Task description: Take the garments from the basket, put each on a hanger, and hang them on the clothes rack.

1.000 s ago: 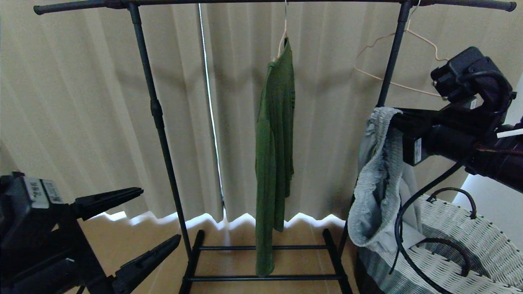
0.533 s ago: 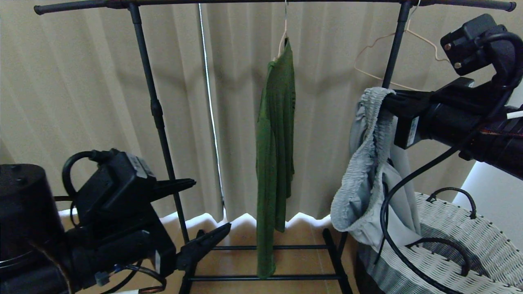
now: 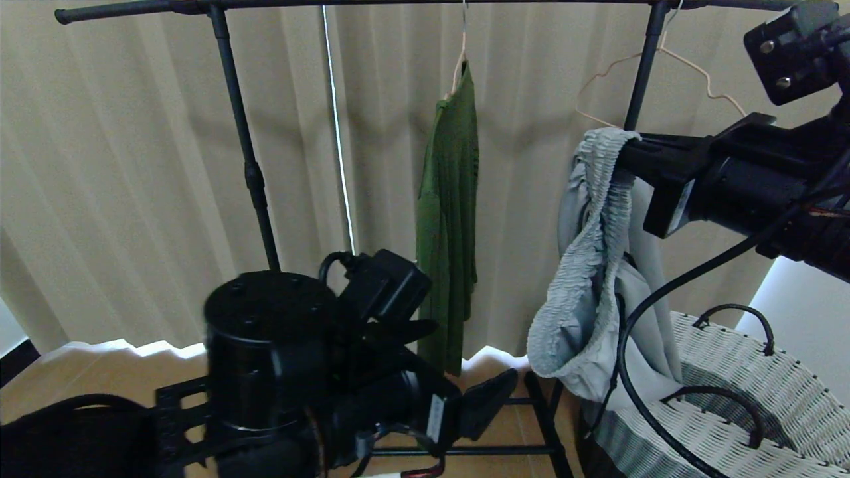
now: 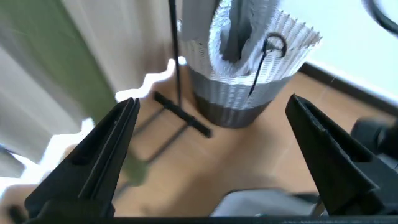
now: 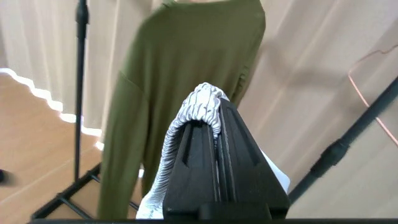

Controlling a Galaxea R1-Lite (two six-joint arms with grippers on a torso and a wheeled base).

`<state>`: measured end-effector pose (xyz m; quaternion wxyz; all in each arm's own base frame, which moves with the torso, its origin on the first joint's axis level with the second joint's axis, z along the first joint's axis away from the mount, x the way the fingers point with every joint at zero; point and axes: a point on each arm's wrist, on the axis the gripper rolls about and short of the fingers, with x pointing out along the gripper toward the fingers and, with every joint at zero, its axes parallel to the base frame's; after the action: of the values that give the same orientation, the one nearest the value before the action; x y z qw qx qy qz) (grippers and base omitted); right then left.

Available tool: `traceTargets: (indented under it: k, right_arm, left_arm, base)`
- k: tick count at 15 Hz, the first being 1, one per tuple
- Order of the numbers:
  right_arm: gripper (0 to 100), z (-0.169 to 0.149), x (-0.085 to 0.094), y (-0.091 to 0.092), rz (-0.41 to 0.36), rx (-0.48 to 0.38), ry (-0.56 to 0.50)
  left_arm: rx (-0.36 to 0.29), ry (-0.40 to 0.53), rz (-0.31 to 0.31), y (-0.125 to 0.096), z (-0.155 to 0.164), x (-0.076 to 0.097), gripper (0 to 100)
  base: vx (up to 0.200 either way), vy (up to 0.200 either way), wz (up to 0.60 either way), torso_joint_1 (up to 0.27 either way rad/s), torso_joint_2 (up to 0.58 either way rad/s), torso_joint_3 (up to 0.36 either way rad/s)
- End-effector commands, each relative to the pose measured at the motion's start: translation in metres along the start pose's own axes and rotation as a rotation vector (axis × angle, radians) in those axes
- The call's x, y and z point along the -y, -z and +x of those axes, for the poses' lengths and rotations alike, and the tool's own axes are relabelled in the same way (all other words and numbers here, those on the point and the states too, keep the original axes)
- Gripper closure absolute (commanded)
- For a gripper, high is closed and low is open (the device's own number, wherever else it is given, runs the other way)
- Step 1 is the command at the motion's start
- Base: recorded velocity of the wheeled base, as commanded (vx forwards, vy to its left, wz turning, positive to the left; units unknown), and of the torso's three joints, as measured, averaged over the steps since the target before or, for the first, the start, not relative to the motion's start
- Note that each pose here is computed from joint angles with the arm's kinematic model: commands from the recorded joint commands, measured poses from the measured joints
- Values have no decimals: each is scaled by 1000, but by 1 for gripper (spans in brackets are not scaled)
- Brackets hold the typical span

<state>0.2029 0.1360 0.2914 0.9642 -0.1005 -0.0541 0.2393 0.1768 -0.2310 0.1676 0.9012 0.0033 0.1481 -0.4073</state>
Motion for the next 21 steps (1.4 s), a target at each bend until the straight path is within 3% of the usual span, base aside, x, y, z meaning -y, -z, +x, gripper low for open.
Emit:
traceTargets:
  k: [1, 6, 13, 14, 19, 21]
  right_arm:
    - [100, -8, -2, -7, 6, 28, -13]
    - [100, -16, -1, -12, 39, 55, -44]
    - [100, -20, 1, -16, 43, 73, -40]
    - [100, -20, 1, -16, 43, 73, -40]
    - [100, -20, 1, -16, 42, 72, -37]
    - [100, -21, 1, -15, 40, 69, -36]
  left_arm:
    - [-41, -50, -106, 11, 58, 7, 0]
    - [-47, -86, -160, 18, 96, -2, 0]
    - [-81, -92, -195, 29, 101, -5, 0]
    - [-82, -92, -196, 29, 101, -6, 100]
    - [-111, -110, -182, 41, 80, -7, 100]
    - [-5, -120, -169, 35, 47, -13, 100]
  base:
    - [0, 0, 0, 0, 0, 0]
    - [0, 0, 0, 0, 0, 0]
    - [0, 0, 0, 0, 0, 0]
    - [0, 0, 0, 0, 0, 0]
    - [0, 0, 0, 0, 0, 0]
    - [0, 0, 0, 0, 0, 0]
